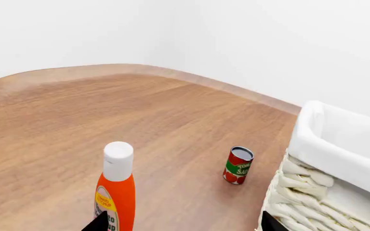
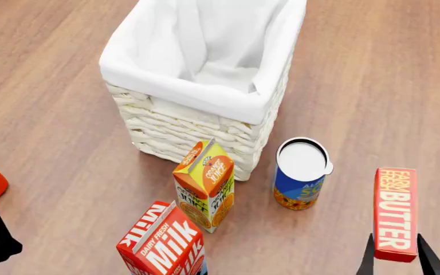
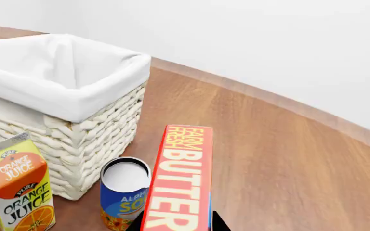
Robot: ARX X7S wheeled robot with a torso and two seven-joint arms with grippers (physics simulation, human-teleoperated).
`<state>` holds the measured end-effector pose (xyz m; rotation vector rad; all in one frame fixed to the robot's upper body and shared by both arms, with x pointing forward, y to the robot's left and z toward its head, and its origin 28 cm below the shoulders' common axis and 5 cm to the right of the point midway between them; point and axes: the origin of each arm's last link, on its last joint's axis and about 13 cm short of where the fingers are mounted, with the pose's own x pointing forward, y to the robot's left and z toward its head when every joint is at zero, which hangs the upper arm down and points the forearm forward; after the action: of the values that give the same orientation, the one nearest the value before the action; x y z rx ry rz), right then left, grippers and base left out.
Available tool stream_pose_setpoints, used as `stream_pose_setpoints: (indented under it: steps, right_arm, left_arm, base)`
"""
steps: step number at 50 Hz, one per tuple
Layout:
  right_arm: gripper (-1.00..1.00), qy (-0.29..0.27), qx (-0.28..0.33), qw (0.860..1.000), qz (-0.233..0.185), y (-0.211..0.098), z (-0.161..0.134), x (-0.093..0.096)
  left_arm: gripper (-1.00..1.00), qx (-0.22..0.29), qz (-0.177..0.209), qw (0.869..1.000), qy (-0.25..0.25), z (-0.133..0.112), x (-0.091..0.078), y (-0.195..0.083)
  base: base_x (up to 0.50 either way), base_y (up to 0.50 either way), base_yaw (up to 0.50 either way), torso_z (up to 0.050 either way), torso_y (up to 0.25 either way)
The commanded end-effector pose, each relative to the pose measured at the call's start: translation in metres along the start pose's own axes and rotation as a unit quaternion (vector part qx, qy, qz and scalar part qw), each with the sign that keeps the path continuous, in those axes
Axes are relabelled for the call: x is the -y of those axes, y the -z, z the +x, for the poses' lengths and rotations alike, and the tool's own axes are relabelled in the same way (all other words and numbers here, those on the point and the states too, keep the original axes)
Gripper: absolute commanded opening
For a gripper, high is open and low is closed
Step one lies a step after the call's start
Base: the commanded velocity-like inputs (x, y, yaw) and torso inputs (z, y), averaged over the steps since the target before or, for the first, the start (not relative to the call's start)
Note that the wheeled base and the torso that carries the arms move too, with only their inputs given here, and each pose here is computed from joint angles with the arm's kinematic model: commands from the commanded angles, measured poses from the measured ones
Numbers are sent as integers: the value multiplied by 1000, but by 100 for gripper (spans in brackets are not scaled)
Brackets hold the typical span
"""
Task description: Pick up the butter and put it in the basket.
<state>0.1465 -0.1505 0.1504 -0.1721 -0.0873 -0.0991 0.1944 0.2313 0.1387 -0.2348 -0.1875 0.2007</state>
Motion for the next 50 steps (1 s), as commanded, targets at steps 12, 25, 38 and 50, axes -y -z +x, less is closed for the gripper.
stream_pose_setpoints:
  steps: [12, 25, 38, 50]
  right_arm:
    - [-100, 42, 38, 998, -28, -49, 28, 31]
    - [-100, 45, 17, 998, -39, -72, 70, 40]
    - [-100, 58, -10, 998, 1, -83, 105, 59]
    - [-100, 57, -43, 997, 7, -108, 135, 69]
  left_arm:
    - [100, 4, -7, 1000, 8, 0, 1, 2]
    - [100, 5, -6, 1000, 11, 3, 2, 5]
    - [100, 8, -13, 1000, 4, 6, 1, 3]
    - [100, 9, -17, 1000, -1, 6, 0, 1]
  base:
    - [0, 0, 0, 0, 1]
    - [0, 0, 0, 1, 2]
    - [0, 0, 0, 0, 2]
    - [0, 0, 0, 1, 1]
